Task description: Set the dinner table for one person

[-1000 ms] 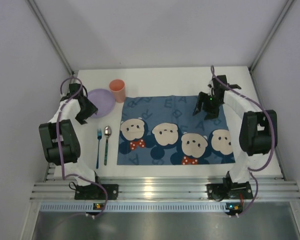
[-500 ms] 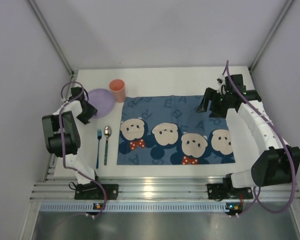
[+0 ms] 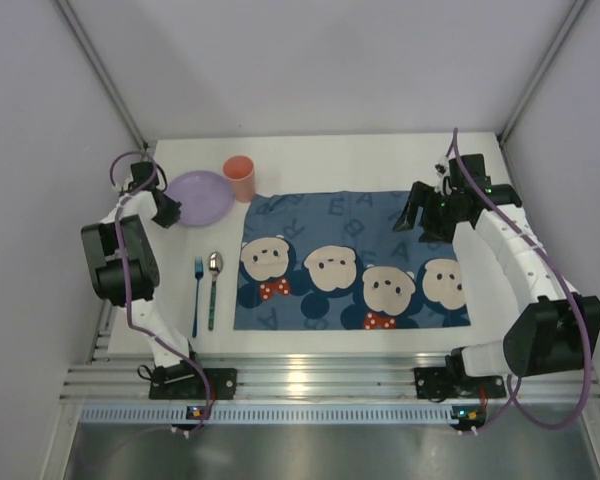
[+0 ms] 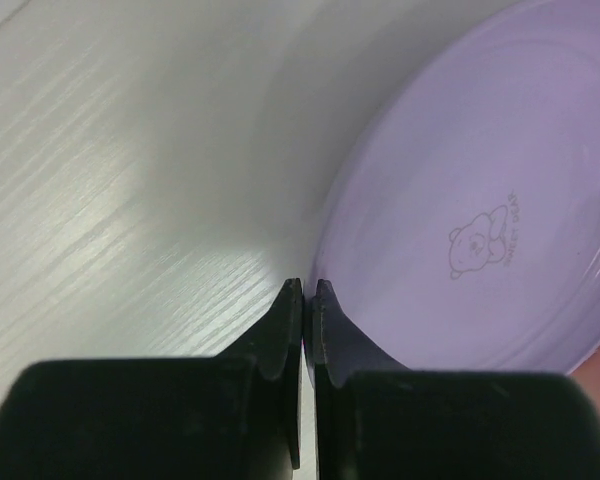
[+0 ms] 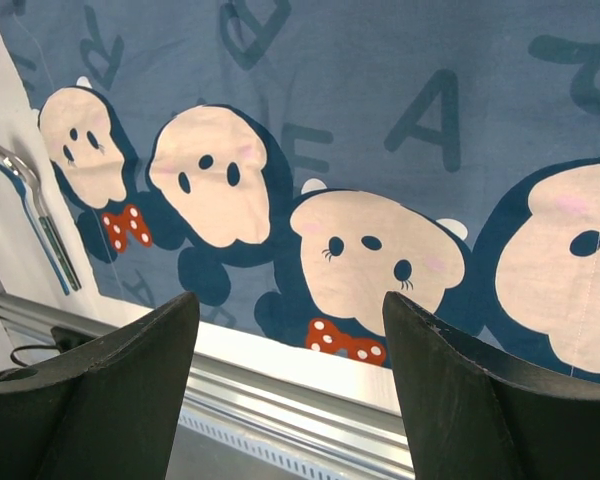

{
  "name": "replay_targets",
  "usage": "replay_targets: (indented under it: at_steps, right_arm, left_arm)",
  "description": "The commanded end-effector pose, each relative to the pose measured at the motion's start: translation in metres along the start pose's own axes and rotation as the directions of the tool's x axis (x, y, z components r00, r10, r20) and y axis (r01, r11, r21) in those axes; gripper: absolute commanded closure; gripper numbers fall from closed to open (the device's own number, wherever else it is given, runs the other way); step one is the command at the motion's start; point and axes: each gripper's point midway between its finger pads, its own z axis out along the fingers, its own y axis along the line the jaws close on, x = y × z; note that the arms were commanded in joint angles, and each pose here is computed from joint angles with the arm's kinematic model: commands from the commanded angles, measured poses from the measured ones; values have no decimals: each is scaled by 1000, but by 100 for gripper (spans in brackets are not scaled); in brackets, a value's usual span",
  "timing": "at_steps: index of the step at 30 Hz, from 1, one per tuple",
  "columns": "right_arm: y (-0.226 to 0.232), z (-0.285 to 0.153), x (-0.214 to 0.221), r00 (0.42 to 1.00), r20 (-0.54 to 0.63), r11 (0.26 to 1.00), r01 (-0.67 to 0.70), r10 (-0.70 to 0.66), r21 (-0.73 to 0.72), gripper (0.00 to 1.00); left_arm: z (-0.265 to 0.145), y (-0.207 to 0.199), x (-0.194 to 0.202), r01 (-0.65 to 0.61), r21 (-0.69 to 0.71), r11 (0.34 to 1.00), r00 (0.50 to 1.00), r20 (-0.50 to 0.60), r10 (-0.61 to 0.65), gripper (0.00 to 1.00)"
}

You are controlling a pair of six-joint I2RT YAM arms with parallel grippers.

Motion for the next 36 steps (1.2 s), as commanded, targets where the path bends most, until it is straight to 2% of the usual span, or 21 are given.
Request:
replay_targets:
  at_steps: [1, 8, 11, 14, 16, 17, 19, 22, 25, 27, 28, 30, 31, 32, 34, 35, 36]
  right_arm:
    - [6, -9, 1, 1000, 29, 1000, 6, -6, -11, 25]
    - [12, -4, -2, 999, 27, 999, 23, -23, -31, 25]
    - [16, -3, -4, 999, 30, 998, 35, -34, -43, 25]
    - [20, -3, -3, 999, 27, 997, 49, -47, -56, 25]
    - [22, -3, -2, 998, 25, 996, 57, -56, -61, 25]
    - [22, -4, -2, 998, 24, 996, 59, -58, -63, 25]
    - [22, -3, 2, 998, 16, 996, 61, -61, -62, 25]
    - [19, -3, 6, 999, 5, 997, 54, -54, -54, 26]
    - [15, -5, 9, 998, 1, 997, 64, -64, -38, 27]
    - [9, -6, 13, 998, 4, 998, 62, -62, -16, 26]
    - [7, -6, 15, 998, 0, 998, 55, -55, -7, 26]
    - [5, -9, 18, 999, 10, 999, 50, -50, 4, 26]
    - [1, -7, 22, 999, -1, 999, 43, -43, 10, 27]
    - [0, -7, 25, 999, -3, 999, 41, -41, 11, 26]
    - [-3, -7, 32, 999, -9, 999, 35, -35, 12, 26]
    - [-5, -7, 35, 999, -14, 999, 31, -31, 14, 26]
    - [-8, -6, 40, 999, -17, 999, 30, -30, 19, 26]
  left_arm:
    - [-39, 14, -31, -10, -96, 995, 995, 102, 20, 100]
    - [-107, 22, -62, 16, -106, 994, 969, 247, 10, 100]
    - [-137, 12, -65, 13, -26, 1000, 962, 272, -5, 100]
    - [-170, -8, -56, 3, 136, 991, 965, 259, -38, 100]
    - [-177, -23, -37, -24, 234, 972, 980, 195, -23, 100]
    - [-188, -33, -24, -77, 267, 961, 980, 198, 24, 100]
    - [-191, -34, -10, -121, 244, 962, 968, 242, 61, 100]
    - [-211, -61, 29, -217, 340, 915, 956, 262, 129, 100]
    - [-237, -103, 86, -346, 439, 830, 934, 246, 259, 100]
    - [-241, -120, 113, -383, 494, 781, 923, 221, 314, 100]
    - [-245, -129, 140, -410, 534, 739, 910, 188, 370, 100]
    - [-231, -137, 175, -435, 551, 712, 888, 132, 441, 100]
    - [-233, -143, 200, -457, 576, 677, 864, 109, 491, 100]
    - [-219, -143, 222, -472, 574, 669, 841, 67, 537, 100]
    - [-221, -156, 258, -493, 618, 612, 802, 51, 595, 100]
    - [-208, -157, 276, -495, 607, 622, 790, 16, 613, 100]
    - [-214, -170, 291, -469, 662, 584, 780, 1, 625, 100]
